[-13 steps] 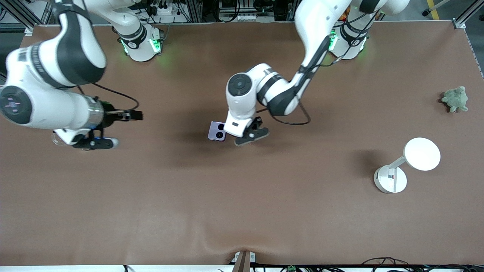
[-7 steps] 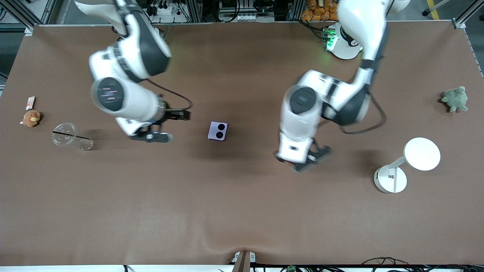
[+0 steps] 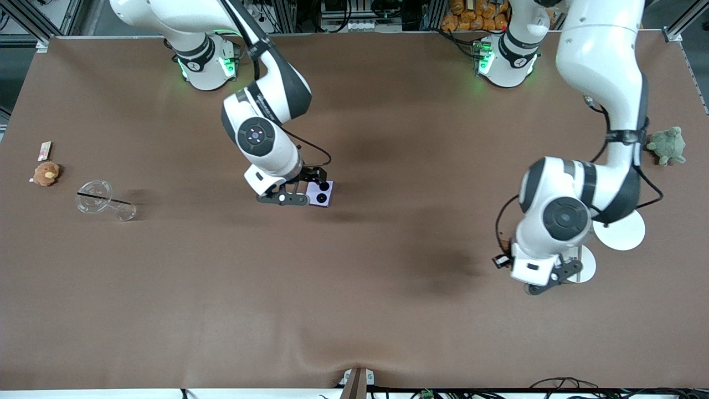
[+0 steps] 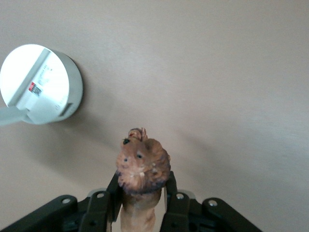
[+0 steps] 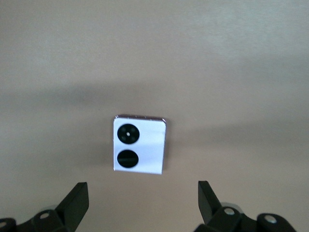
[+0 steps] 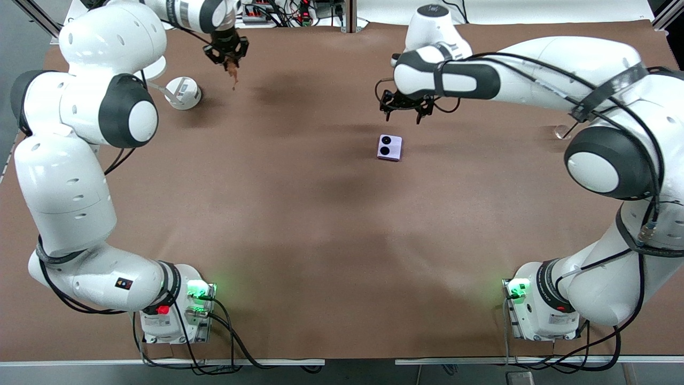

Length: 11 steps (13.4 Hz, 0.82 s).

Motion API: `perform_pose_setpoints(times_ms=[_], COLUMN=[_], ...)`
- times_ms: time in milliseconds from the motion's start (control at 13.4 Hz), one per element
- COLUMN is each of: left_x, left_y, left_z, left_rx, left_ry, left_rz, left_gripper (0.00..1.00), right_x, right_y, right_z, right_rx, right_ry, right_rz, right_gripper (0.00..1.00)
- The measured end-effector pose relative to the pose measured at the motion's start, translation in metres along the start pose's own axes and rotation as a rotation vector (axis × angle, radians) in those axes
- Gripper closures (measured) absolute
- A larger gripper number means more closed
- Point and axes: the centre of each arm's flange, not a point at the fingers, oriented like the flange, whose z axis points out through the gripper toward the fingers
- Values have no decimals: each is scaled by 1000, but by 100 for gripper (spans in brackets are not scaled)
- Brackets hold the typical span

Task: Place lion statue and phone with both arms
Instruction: 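Carry the lion toward the lamp while the right gripper grasps the phone, then lower the lion beside the lamp base and open the left gripper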

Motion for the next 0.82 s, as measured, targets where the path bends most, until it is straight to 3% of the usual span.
perform_pose_setpoints(times_ms=[524,824], left_x=[-15,-25], left_y=[4,-4], left_z=[75,95], left_rx=[55,73], left_ry=[-102,-146], left_rz=[304,378], left_gripper=[62,62], right_x=[-7,-14], right_y=[-15,-14], right_z=[87,101], right_rx=[-20,-17], right_ry=[37,56], right_rz=[-31,-39], right_gripper=[0,0])
